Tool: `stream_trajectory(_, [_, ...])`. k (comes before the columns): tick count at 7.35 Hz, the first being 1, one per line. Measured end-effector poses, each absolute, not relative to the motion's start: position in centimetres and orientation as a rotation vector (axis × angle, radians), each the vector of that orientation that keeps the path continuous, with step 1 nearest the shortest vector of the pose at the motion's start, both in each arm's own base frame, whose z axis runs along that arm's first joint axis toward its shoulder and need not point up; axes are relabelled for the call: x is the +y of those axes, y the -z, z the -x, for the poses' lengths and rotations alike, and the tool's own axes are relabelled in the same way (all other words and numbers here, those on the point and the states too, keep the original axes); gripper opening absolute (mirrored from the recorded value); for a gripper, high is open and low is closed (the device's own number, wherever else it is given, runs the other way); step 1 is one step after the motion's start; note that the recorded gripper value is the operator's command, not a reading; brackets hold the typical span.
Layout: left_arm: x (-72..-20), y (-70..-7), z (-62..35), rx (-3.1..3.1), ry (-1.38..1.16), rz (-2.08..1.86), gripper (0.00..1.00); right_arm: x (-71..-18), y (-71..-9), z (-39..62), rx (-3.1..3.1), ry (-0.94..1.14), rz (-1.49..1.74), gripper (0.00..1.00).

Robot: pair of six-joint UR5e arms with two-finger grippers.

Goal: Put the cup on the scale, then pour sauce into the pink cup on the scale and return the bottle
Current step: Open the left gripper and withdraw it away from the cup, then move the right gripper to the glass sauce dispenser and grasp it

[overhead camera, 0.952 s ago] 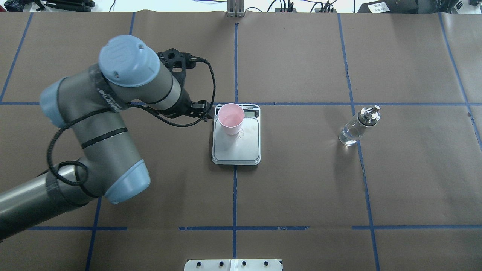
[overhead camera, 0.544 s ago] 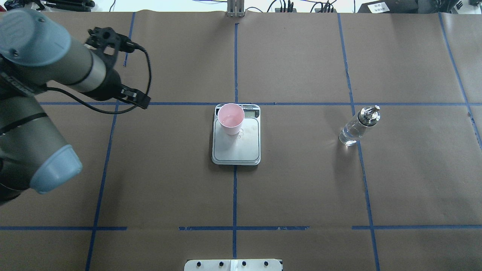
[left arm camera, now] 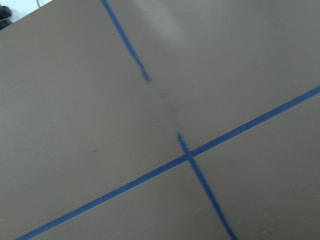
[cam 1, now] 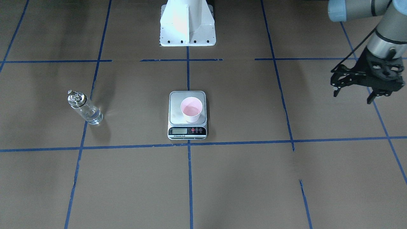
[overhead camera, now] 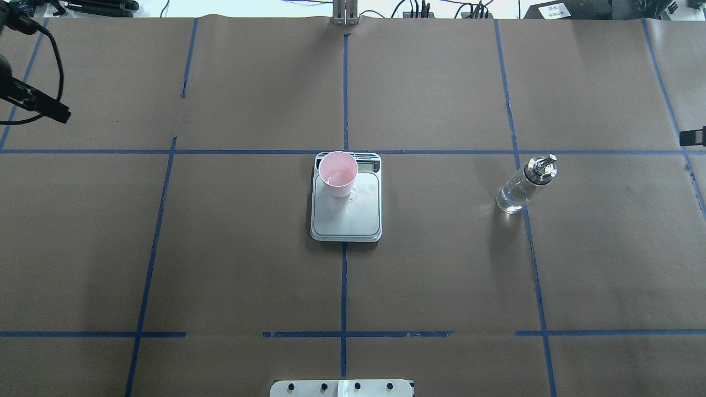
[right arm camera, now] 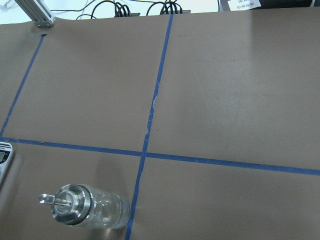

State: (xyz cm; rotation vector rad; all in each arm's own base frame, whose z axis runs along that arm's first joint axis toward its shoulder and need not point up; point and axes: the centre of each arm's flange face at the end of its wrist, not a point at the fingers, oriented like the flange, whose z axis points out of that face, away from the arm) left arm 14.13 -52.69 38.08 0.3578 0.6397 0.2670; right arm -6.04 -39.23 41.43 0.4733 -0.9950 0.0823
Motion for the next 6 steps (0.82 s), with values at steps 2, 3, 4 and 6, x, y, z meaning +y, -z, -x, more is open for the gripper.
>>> stream_trajectory(2, [-52.6,-41.2,-9.9,0.627,-0.242,-0.366,1.00,-37.2,-39.2,10.2,-1.012,-0.124,-0.518,1.00])
stream_trajectory(3, [-52.5,-41.9,-9.0,0.622,-0.244,-0.373,1.00,-36.3,-38.1,12.3,-1.009,-0.139,-0.541,0.99])
stream_trajectory(4, [-52.4,-42.1,-8.7,0.620,-0.245,-0.376,1.00,-35.7,-37.4,14.3,-0.995,-0.146,-0.572,0.99])
stream_trajectory(6, [-52.4,-42.2,-8.5,0.618,-0.244,-0.376,1.00,-34.3,-36.5,18.3,-0.952,-0.170,-0.647,1.00])
